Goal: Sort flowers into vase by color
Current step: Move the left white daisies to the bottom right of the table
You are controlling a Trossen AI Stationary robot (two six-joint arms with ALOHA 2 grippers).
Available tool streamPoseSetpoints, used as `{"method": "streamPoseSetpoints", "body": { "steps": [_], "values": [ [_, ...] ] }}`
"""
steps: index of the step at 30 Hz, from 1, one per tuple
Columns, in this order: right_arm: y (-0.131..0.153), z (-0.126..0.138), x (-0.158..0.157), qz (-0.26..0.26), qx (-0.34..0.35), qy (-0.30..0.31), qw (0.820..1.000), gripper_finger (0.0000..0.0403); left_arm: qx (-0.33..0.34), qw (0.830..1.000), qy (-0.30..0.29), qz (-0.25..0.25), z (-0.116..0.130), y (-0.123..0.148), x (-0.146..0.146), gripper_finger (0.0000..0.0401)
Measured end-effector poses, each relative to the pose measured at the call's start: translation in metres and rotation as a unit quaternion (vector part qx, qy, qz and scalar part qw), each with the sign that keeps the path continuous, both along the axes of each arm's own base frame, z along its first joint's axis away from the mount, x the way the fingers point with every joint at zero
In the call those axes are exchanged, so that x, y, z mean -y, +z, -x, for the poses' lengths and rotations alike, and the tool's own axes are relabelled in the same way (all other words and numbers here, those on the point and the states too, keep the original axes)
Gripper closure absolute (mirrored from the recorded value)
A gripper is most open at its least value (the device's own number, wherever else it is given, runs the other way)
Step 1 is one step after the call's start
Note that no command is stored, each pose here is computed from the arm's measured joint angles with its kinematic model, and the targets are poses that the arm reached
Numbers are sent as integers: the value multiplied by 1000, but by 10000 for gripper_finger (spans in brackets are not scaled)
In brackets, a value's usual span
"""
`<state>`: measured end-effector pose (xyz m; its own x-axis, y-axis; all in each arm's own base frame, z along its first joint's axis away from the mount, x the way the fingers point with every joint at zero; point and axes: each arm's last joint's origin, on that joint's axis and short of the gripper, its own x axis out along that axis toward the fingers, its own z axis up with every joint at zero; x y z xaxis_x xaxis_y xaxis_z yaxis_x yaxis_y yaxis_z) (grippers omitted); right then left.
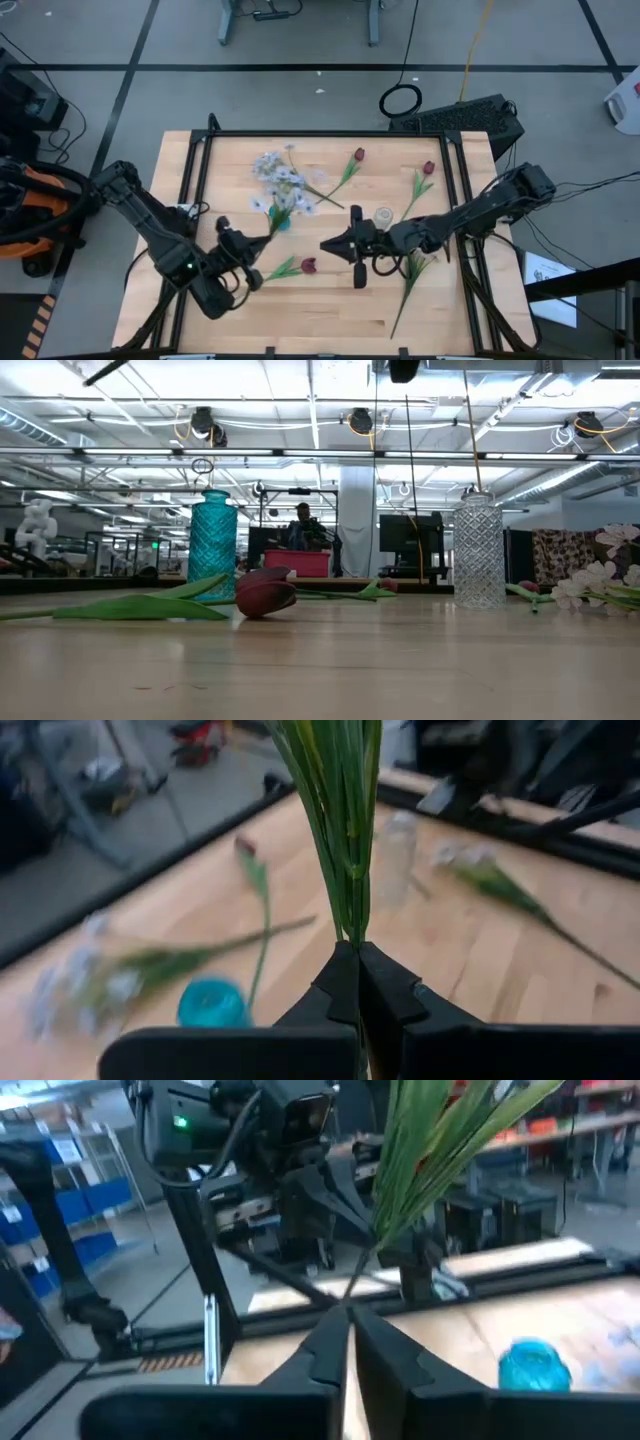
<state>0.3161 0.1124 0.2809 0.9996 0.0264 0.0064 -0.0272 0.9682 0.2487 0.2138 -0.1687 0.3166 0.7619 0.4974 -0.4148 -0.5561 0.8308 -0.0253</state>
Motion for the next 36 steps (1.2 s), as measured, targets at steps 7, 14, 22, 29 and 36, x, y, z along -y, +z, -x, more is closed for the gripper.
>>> {"method": "streamPoseSetpoints", "body": {
  "steps": [7,14,22,29,36],
  "values": [
    [-11,-14,-2,8,45,-4,999,304,37,996,-79,-34,-32,21,4,401],
    [-11,-20,-8,7,120,58,991,222,43,984,-168,-39,-49,30,5,401],
    [-6,-19,-9,27,159,67,985,179,32,973,-220,-57,-68,21,8,401],
    [-5,-18,-10,39,170,88,981,218,21,976,-206,-61,-79,13,1,401],
    [-6,-19,-10,38,166,83,982,369,21,977,-204,-55,-80,13,0,386]
  ]
}}
